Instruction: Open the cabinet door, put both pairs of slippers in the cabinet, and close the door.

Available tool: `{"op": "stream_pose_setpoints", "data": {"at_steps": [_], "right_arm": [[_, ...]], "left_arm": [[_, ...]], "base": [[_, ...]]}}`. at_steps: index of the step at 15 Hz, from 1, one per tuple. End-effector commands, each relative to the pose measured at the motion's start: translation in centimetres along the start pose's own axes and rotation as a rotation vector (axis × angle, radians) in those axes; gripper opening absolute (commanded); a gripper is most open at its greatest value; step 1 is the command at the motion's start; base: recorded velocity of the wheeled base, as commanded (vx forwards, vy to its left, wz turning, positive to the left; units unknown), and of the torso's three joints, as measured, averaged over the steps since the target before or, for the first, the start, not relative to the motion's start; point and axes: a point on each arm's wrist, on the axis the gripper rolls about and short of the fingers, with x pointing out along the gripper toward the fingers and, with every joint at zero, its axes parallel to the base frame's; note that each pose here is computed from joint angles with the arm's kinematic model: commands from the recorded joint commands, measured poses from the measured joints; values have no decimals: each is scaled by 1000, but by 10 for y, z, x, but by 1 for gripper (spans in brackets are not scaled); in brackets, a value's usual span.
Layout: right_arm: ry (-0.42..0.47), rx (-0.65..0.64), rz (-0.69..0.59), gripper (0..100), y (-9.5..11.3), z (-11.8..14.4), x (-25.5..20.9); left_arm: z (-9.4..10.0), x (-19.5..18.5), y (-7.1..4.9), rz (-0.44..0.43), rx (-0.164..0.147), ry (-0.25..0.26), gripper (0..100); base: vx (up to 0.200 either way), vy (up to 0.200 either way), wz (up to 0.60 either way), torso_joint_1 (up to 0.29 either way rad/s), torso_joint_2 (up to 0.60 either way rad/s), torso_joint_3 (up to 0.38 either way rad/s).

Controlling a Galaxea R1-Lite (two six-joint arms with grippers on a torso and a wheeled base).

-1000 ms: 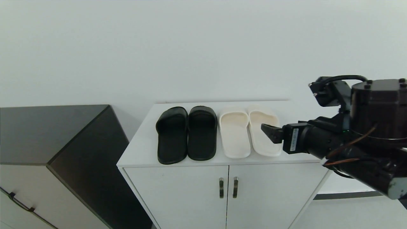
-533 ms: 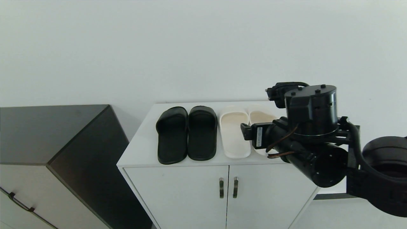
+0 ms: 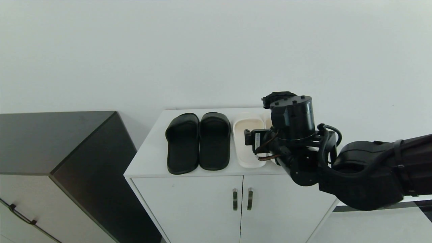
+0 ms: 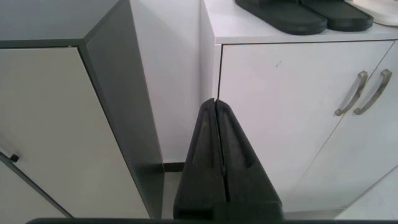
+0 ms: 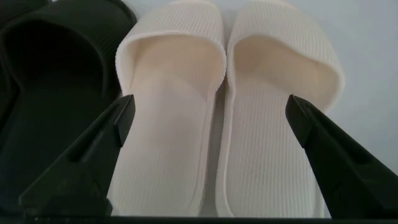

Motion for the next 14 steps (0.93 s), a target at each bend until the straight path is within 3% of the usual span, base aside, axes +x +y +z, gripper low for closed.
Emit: {"op": "stream_pose_setpoints", "data": {"at_steps": [1,13,14], "right_arm": [[11,-5,-24,100,2,-6,18],[-20,46,-83,100,-3,-3,77],[-22,47,-85,0,-5,-2,78]], "left_arm": [[0,0,0,1,1,0,0],[0,0,0,1,1,0,0],[0,0,0,1,-1,0,0]], "base": [[0,0,0,0,0,0],[0,0,0,0,0,0],[0,0,0,0,0,0]]}}
